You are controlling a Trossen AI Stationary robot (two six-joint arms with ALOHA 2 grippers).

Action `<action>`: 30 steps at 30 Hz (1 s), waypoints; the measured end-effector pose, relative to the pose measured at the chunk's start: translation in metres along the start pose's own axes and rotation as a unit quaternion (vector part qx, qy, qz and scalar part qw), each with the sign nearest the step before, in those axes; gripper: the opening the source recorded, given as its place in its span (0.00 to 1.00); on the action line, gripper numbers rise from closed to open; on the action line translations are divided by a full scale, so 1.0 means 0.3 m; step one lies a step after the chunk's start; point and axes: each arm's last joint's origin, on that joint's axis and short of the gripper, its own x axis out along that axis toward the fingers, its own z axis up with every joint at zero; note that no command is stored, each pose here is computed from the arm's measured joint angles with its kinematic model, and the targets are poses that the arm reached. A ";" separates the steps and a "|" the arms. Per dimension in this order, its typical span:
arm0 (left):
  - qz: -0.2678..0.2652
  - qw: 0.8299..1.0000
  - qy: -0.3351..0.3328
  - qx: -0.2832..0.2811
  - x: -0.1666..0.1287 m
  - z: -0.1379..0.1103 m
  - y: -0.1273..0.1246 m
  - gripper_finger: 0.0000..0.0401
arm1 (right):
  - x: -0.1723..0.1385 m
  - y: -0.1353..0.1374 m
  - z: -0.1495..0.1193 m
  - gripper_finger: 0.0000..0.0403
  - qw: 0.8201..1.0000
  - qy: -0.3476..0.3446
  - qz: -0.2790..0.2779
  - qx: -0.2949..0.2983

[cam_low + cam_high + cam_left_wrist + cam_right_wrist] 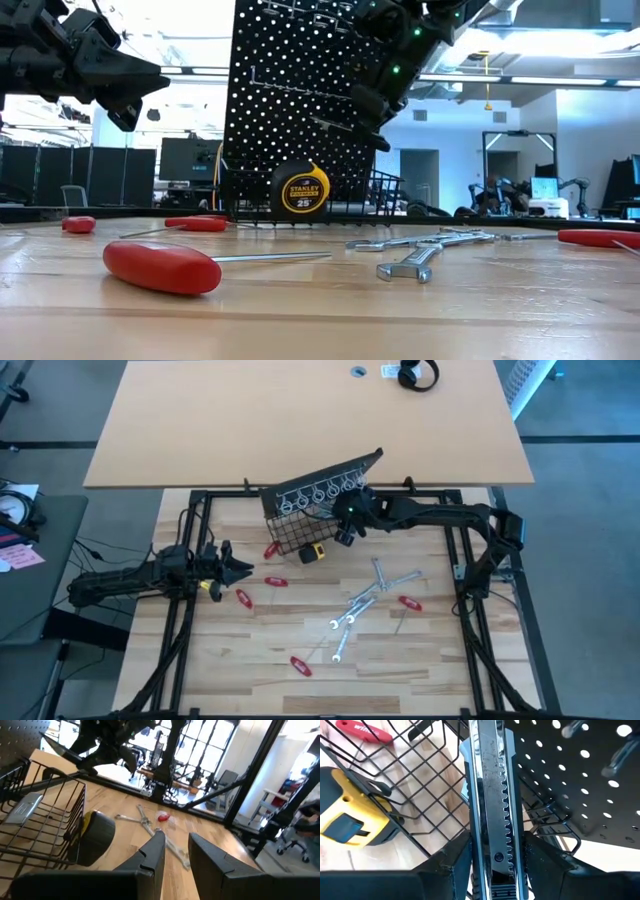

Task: Hang tools onto peg board
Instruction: Put the cutter into the pegboard

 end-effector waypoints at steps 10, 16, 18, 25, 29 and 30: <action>0.100 0.991 -0.080 0.048 -0.005 0.039 0.017 0.19 | 0.001 -0.005 -0.003 0.42 1.000 0.006 0.000 -0.001; 0.098 0.986 -0.128 0.037 -0.010 0.067 0.009 0.19 | 0.005 -0.017 -0.006 0.42 1.000 0.009 -0.004 -0.002; 0.086 0.988 -0.116 0.061 -0.009 0.063 0.007 0.19 | 0.006 -0.021 -0.006 0.42 1.000 0.009 -0.005 -0.001; 0.157 0.982 -0.069 0.083 -0.010 0.067 0.017 0.18 | 0.006 -0.021 -0.006 0.42 1.000 0.009 -0.005 -0.001; 0.225 0.967 -0.066 0.103 -0.010 0.118 0.013 0.15 | 0.006 -0.022 -0.005 0.42 1.000 0.007 -0.005 0.000; 0.231 0.964 -0.058 0.116 -0.004 0.123 0.014 0.15 | 0.006 -0.022 -0.005 0.42 1.000 0.007 -0.005 0.000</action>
